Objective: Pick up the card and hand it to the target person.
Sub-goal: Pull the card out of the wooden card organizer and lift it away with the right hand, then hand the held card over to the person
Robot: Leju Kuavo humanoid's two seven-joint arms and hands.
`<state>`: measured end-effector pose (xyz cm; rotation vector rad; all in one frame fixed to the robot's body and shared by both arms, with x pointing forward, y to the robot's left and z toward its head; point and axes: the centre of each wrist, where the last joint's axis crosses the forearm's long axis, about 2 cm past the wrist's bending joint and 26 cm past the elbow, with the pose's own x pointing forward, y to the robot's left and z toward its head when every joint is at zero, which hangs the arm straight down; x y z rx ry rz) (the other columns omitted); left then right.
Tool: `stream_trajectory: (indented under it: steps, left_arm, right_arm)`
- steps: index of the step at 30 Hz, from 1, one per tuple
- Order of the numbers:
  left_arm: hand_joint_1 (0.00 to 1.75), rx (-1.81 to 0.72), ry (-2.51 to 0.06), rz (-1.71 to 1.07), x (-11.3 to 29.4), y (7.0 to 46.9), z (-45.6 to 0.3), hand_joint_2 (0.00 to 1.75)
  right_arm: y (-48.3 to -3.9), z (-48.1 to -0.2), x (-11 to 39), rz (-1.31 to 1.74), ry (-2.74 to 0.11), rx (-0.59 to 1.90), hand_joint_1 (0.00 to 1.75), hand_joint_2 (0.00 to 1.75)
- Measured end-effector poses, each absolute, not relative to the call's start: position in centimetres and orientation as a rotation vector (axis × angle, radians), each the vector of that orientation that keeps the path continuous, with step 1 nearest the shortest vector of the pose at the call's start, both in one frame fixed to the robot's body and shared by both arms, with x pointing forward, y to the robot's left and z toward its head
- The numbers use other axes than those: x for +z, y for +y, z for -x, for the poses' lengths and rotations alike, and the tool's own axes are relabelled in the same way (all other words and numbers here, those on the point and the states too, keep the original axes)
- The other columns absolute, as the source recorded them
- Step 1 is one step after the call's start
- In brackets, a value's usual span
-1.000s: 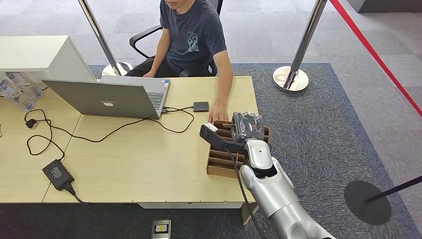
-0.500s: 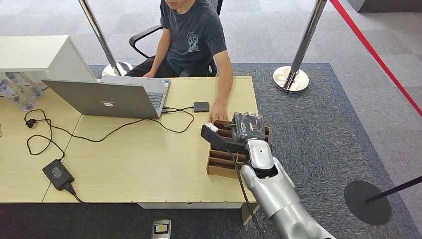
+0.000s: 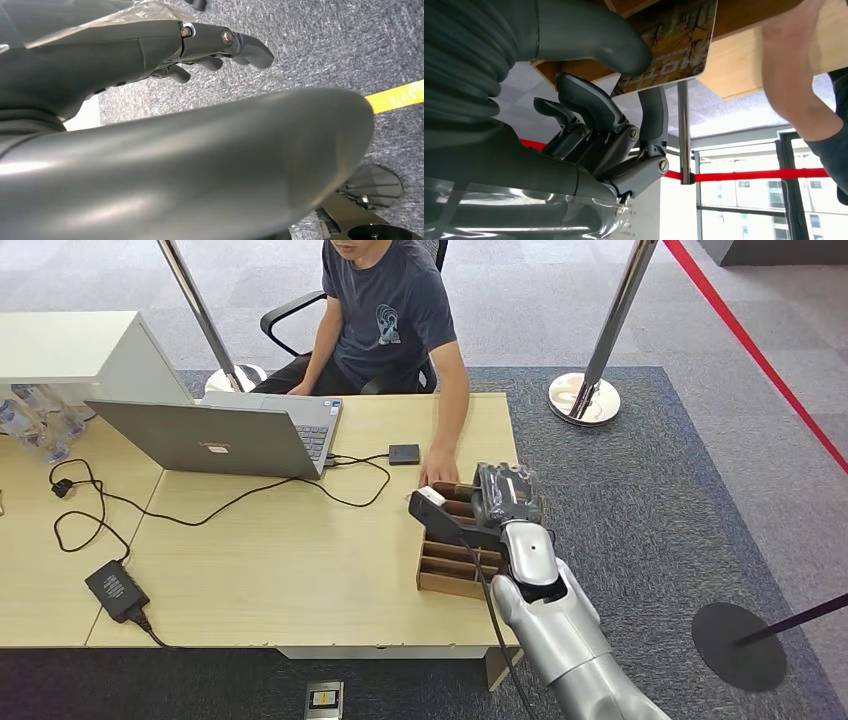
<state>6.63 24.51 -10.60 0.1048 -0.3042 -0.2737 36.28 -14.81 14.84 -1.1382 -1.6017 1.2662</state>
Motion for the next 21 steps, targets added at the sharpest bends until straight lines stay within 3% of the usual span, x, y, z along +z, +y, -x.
stream_trajectory:
  steps: [21]
  left_arm:
    - [0.00, -0.257, -0.315, -0.103, -10.6, 24.5, -6.6, 0.00]
  right_arm:
    - [-15.8, -35.7, 18.2, 1.234, -1.745, 1.203, 1.75, 1.75]
